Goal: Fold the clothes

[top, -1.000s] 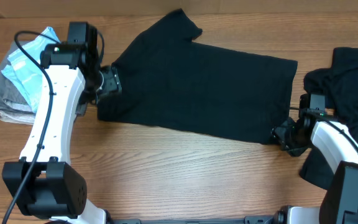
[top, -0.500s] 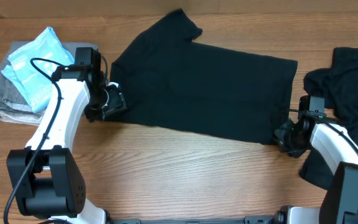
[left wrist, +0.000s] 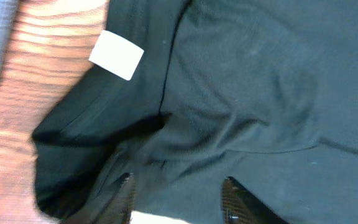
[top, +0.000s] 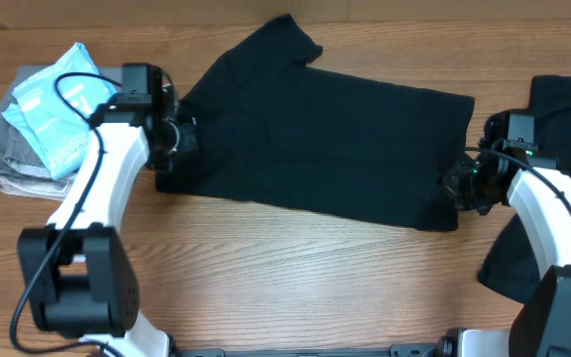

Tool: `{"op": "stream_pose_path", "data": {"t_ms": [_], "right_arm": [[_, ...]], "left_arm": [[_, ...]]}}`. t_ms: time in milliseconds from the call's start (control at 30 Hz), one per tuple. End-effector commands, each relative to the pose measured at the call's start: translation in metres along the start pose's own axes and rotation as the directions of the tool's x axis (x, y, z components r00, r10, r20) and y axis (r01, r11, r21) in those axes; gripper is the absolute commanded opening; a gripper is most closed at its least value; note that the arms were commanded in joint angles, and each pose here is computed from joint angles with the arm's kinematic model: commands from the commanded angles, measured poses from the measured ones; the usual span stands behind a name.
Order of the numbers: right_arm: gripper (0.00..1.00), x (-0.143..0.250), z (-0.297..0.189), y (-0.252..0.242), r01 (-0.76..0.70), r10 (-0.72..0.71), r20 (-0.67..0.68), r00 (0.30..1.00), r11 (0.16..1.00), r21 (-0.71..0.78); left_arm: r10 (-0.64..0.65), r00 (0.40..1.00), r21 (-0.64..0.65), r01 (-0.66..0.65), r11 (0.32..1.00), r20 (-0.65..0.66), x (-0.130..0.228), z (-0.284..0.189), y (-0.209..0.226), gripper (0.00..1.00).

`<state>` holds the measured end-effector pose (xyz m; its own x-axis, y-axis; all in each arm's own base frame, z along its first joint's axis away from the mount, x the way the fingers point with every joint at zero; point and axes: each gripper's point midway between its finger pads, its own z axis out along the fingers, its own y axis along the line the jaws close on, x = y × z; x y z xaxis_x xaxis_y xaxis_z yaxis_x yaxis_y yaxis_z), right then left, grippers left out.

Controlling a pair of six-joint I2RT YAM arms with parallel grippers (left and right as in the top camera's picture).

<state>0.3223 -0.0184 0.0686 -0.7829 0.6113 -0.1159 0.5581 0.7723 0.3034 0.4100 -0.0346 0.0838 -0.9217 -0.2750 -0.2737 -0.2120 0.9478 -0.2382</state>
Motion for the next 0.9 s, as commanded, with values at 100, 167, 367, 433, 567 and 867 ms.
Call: {"op": "stream_pose_path", "data": {"t_ms": [100, 167, 367, 433, 567, 867], "right_arm": [[0.04, -0.008, 0.022, 0.016, 0.063, -0.063, 0.014, 0.998, 0.998, -0.028], [0.04, -0.009, 0.031, 0.02, 0.076, -0.075, 0.011, 0.997, 0.997, -0.03], [0.04, 0.002, 0.06, 0.015, 0.082, -0.082, -0.061, 0.995, 0.997, 0.006], [0.04, 0.01, 0.07, 0.007, 0.066, -0.062, -0.102, 0.993, 0.997, 0.037], [0.04, 0.03, 0.088, -0.015, 0.017, 0.001, -0.171, 0.985, 0.994, 0.109], [0.04, 0.084, 0.083, -0.073, -0.091, 0.194, -0.261, 0.946, 0.929, 0.36]], "left_arm": [[0.035, 0.995, -0.102, -0.045, 0.994, -0.099, 0.021, 0.057, 0.014, 0.38], [0.033, 0.993, -0.123, -0.047, 0.991, -0.114, 0.023, 0.069, 0.019, 0.33], [0.021, 0.986, -0.156, -0.048, 0.987, -0.167, 0.036, 0.087, 0.03, 0.39], [0.015, 0.981, -0.168, -0.048, 0.985, -0.191, 0.042, 0.092, 0.033, 0.4], [-0.009, 0.965, -0.222, -0.051, 0.974, -0.263, 0.061, 0.101, 0.047, 0.41], [-0.144, 0.892, -0.399, -0.043, 0.916, -0.429, 0.111, 0.078, 0.078, 0.4]]}}
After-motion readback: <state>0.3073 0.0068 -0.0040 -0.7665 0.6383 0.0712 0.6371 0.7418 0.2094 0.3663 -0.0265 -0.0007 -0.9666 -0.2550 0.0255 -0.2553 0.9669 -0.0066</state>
